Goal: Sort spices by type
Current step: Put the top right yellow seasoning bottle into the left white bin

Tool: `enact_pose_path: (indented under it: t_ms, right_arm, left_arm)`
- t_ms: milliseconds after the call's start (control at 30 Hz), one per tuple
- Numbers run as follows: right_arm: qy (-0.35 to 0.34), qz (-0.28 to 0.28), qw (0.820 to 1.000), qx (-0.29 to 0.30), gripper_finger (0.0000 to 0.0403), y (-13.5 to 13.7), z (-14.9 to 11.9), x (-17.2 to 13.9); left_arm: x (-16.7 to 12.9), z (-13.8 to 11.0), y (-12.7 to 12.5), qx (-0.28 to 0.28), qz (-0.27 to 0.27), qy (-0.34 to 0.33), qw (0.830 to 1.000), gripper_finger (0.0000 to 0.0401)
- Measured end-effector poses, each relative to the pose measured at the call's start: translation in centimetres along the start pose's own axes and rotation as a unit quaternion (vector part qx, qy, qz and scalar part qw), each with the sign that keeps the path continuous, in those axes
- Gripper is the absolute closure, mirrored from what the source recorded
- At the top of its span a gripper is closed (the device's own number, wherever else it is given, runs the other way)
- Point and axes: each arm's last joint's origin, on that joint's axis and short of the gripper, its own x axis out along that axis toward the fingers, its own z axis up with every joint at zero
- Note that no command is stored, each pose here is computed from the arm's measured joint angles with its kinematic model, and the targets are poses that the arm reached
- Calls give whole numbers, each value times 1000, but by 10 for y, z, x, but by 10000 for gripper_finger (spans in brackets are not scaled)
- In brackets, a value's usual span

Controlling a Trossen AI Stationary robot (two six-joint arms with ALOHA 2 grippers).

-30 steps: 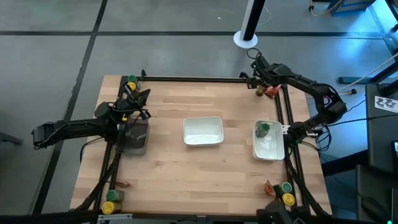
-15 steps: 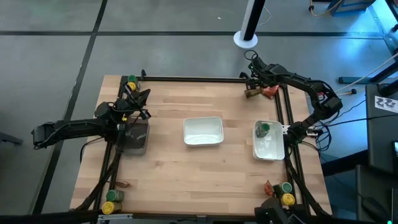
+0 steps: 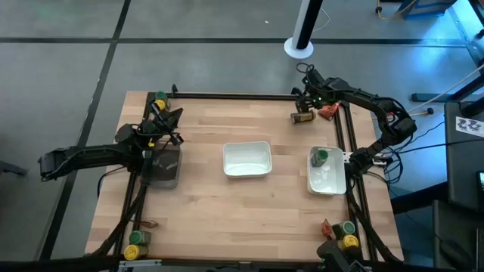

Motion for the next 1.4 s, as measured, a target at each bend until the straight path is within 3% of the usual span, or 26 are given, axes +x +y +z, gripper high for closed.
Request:
enact_pose_path:
  t_ms: [200,433,700,1033,1267,1400]
  right_arm:
    - [45,69,989,-125,55,3,-8,-1]
    - [29,74,971,-227,55,3,-6,0]
    - [10,57,940,-336,55,26,-4,15]
    - [69,19,911,-407,55,45,-13,48]
    - [96,7,905,-414,58,48,-15,66]
    - [100,9,905,-414,92,48,-15,68]
  left_arm:
    - [0,0,0,0,0,0,1000,400]
    - [0,0,0,0,0,0,1000,400]
    - [0,0,0,0,0,0,1000,400]
    - [0,0,0,0,0,0,1000,400]
    - [0,0,0,2,0,0,1000,400]
    - [0,0,0,11,0,0,1000,400]
